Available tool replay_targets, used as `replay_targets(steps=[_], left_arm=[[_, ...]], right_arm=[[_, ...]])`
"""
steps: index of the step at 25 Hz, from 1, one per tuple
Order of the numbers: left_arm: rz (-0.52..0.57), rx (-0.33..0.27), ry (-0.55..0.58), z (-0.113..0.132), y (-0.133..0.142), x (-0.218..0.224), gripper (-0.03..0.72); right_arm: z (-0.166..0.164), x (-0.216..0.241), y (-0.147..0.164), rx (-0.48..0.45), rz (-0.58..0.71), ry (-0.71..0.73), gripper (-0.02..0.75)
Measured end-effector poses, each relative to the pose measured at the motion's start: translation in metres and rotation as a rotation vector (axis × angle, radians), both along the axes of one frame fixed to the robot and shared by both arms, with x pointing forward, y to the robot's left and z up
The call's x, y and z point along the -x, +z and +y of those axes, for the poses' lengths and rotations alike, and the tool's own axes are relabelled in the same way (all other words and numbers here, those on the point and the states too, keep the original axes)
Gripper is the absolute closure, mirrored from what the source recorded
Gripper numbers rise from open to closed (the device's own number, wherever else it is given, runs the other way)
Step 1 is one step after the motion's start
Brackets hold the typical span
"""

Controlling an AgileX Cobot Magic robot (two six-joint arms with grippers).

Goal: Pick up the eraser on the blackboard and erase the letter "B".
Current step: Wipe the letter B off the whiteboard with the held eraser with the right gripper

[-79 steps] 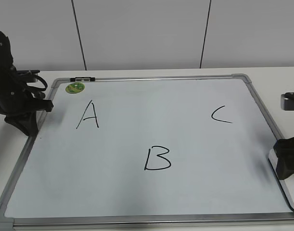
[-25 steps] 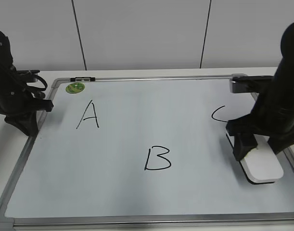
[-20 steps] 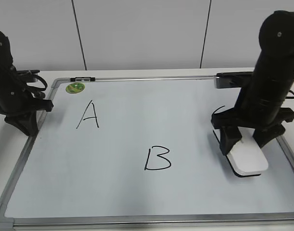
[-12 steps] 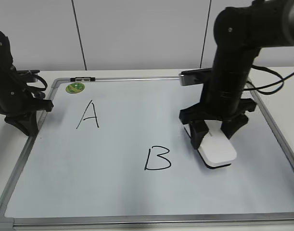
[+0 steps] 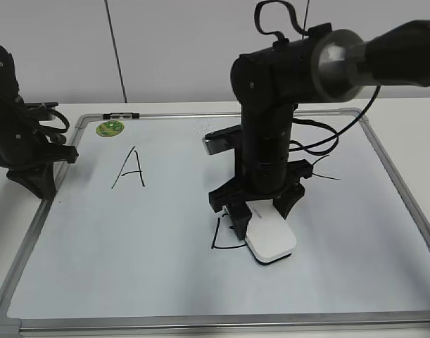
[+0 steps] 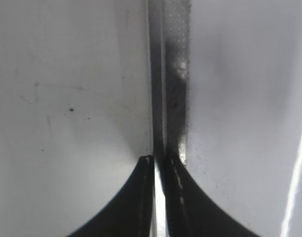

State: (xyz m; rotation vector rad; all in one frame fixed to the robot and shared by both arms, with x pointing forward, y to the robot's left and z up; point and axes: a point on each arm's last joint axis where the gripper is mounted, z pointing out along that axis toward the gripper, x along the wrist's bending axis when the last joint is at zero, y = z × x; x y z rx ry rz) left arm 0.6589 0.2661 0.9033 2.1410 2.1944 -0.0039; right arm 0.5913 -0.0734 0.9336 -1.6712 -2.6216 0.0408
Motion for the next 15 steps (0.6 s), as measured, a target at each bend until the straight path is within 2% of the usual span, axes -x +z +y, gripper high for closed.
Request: replay_targets(steps=[15], left_arm=[[0.0, 0.0, 0.0, 0.0, 0.0, 0.0, 0.645]], right_arm=[[0.0122, 0.0009, -0.0091, 0.011, -0.018, 0.003, 0.214]])
